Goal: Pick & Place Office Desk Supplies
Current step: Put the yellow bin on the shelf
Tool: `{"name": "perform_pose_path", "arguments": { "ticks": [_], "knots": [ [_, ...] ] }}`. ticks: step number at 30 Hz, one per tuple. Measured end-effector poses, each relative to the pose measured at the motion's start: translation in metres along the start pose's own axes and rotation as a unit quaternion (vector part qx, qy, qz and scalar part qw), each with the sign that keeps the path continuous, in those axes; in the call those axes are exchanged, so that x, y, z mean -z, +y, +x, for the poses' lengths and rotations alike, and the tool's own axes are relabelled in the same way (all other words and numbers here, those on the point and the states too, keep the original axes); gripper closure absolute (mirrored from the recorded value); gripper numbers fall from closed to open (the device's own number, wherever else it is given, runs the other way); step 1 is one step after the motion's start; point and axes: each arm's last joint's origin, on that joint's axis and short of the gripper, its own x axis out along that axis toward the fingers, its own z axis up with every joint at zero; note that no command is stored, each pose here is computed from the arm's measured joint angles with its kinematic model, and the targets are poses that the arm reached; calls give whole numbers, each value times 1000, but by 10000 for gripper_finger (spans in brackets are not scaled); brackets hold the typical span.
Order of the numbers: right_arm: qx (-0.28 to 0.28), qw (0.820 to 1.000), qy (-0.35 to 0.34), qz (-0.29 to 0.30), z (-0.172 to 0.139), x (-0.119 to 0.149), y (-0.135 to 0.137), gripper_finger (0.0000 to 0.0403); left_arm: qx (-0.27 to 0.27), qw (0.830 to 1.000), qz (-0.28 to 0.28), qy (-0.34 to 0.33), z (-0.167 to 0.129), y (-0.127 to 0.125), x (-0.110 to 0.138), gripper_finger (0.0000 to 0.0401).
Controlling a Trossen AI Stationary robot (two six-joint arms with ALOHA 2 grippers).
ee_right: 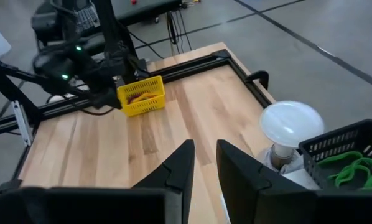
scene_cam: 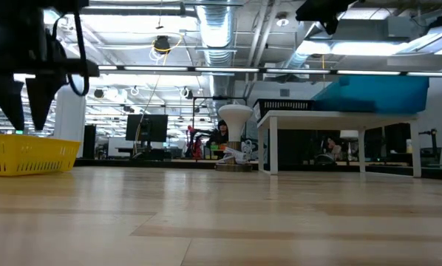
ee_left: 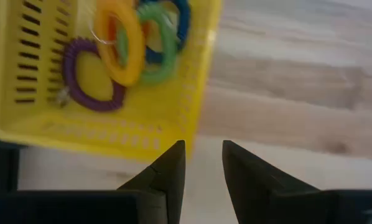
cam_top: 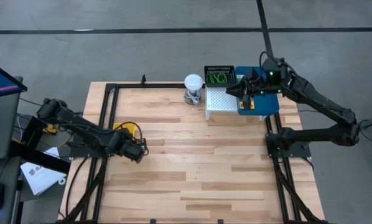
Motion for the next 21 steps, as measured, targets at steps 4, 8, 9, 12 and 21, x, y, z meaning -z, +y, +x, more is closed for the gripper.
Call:
{"name": "perform_pose_path", "arguments": {
  "ticks": [4, 8, 9, 12, 21],
  "knots": [
    [-8, 1000, 1, 11, 1, 0, 4, 336, -8, 1000, 4, -5, 6, 5, -8, 300],
    [-11, 1000, 5, 9, 2, 1, 8, 336, -22, 999, 31, -9, 16, 7, -14, 300],
    [-9, 1000, 5, 8, 3, 1, 9, 336, -22, 999, 34, -5, 20, 8, -16, 300],
    [-7, 1000, 6, 8, 4, 1, 11, 336, -13, 999, 45, 4, 35, 9, -18, 300],
    [-8, 1000, 10, 11, 4, 2, 14, 336, 93, 986, 139, 24, 51, -13, -25, 335]
  ]
}}
